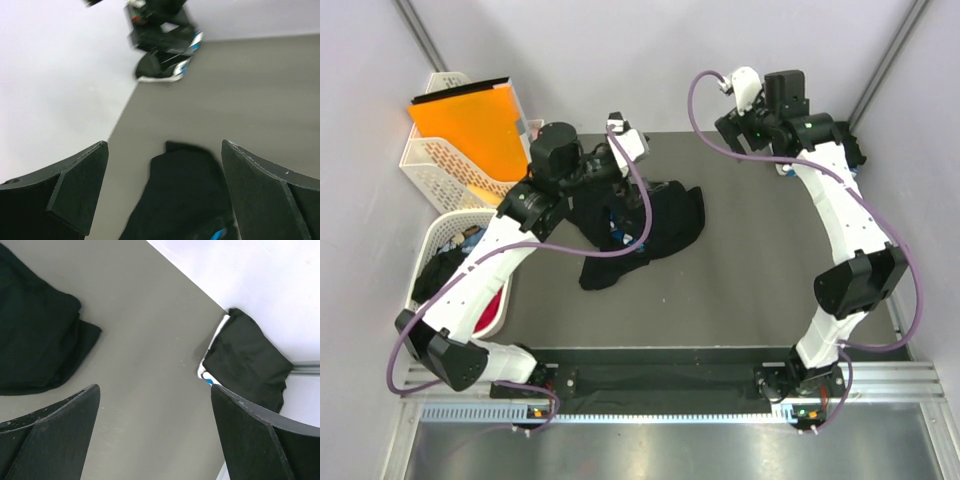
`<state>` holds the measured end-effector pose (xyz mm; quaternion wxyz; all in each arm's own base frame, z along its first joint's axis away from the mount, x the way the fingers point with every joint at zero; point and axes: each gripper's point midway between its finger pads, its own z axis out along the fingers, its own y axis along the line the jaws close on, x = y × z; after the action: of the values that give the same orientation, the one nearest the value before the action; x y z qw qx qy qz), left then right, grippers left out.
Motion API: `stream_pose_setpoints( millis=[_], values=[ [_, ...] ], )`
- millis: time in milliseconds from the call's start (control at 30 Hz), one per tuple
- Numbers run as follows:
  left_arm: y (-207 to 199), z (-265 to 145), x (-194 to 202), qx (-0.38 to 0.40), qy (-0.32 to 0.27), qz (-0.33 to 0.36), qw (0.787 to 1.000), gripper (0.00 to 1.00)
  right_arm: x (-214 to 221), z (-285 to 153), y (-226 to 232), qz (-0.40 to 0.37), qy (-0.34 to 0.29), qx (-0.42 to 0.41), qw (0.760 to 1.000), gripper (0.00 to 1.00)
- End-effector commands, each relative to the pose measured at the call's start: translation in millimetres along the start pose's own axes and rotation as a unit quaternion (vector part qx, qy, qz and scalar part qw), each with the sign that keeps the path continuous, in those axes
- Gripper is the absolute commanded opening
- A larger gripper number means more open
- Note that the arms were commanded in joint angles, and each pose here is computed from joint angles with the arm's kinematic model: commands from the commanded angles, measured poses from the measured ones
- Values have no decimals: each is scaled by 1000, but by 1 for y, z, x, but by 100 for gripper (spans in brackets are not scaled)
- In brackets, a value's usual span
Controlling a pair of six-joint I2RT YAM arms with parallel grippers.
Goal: Fold and stack the t-shirts
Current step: Move the tshirt to the center of the board, then flatten out the tshirt
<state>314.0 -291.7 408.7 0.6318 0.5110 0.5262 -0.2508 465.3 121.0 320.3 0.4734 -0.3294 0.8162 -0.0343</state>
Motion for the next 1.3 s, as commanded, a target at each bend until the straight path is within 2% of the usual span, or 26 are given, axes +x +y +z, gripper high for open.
stream_pose_setpoints(
  millis=[0,100,167,267,367,500,733,833,967,1200,1267],
  values=[
    [34,-17,18,-96,62,58,992,98,-13,-4,19,-1,-23,-42,999,93],
    [60,-33,63,-176,160,62,969,99,-3,2,42,3,-10,-98,995,91],
    [67,-46,101,-198,218,72,953,98,4,6,57,-16,-4,-135,991,91],
    [88,-75,149,-254,282,71,923,98,15,15,69,-31,1,-150,988,91],
    [107,-102,182,-283,313,29,906,97,20,29,77,-46,4,-155,987,91],
    [121,-126,204,-307,338,8,890,94,24,44,98,-81,10,-182,980,92],
    [118,-135,205,-296,338,4,893,93,65,84,147,-80,56,-270,958,90],
    [120,-137,203,-301,341,7,891,93,73,83,170,-88,59,-315,943,87],
    [119,-139,206,-298,346,9,889,93,84,85,201,-125,64,-340,930,91],
    [117,-137,208,-294,347,5,891,92,88,123,213,-125,78,-310,939,88],
    [115,-138,210,-290,349,2,891,91,79,135,205,-118,73,-284,949,76]
  ],
)
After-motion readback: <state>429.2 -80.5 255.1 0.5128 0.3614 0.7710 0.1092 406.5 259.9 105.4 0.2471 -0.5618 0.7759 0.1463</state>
